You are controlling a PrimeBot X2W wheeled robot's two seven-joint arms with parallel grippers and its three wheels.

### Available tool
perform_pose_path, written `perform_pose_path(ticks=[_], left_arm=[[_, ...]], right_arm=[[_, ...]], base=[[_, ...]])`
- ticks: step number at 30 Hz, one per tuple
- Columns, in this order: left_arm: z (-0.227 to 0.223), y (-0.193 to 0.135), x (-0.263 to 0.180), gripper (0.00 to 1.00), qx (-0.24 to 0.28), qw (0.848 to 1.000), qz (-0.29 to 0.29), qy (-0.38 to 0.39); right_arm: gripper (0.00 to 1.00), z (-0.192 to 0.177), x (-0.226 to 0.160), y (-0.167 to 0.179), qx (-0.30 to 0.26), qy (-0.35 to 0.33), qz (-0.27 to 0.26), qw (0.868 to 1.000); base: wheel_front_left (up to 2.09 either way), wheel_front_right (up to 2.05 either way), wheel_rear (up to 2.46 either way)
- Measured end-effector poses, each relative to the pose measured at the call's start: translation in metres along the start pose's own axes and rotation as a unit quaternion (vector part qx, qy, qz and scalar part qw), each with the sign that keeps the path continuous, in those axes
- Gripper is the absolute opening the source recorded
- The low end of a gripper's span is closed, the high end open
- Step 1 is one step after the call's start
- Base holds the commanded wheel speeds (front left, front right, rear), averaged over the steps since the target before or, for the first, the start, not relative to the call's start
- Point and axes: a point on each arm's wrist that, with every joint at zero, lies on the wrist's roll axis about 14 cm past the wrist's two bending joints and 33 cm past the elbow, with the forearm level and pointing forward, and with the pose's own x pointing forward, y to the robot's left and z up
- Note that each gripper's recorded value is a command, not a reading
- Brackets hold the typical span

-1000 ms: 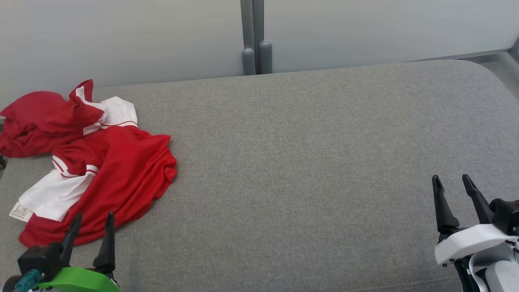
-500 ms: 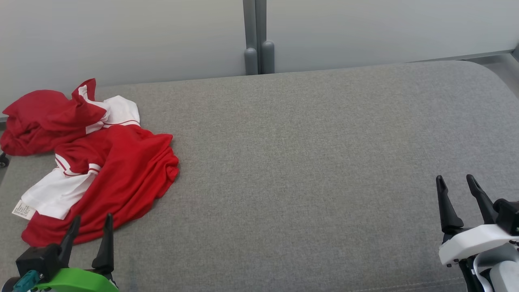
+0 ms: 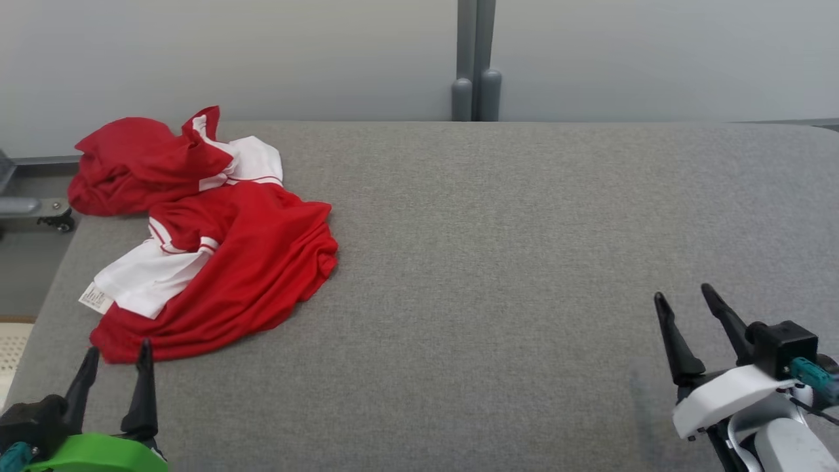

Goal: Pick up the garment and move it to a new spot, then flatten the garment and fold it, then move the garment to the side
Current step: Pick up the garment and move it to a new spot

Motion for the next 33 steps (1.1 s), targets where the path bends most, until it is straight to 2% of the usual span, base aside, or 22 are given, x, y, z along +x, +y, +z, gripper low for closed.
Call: perform_pose_path(ticks=[5,10,17,24,33], left_arm=[[0.004,0.044,-0.029,1.00,0.001,0.997,0.074,-0.007],[0.003,0.063,-0.054,1.00,-0.002,0.994,0.110,-0.010],[0.000,0.070,-0.078,1.00,-0.003,0.992,0.127,-0.010],[0.005,0.094,-0.105,1.00,-0.003,0.985,0.169,-0.021],[0.003,0.094,-0.107,1.00,-0.005,0.986,0.168,-0.019]], right_arm=[[1.00,0.010,0.026,0.051,-0.008,-0.014,0.081,0.997],[1.00,0.018,0.042,0.080,-0.008,-0.024,0.124,0.992],[1.00,0.016,0.055,0.092,-0.008,-0.018,0.143,0.990],[1.00,0.015,0.061,0.123,-0.005,-0.015,0.183,0.983],[1.00,0.014,0.063,0.122,-0.005,-0.015,0.181,0.983]], base=[[0.00,0.00,0.00],[0.00,0.00,0.00],[0.00,0.00,0.00],[0.00,0.00,0.00],[0.00,0.00,0.00]])
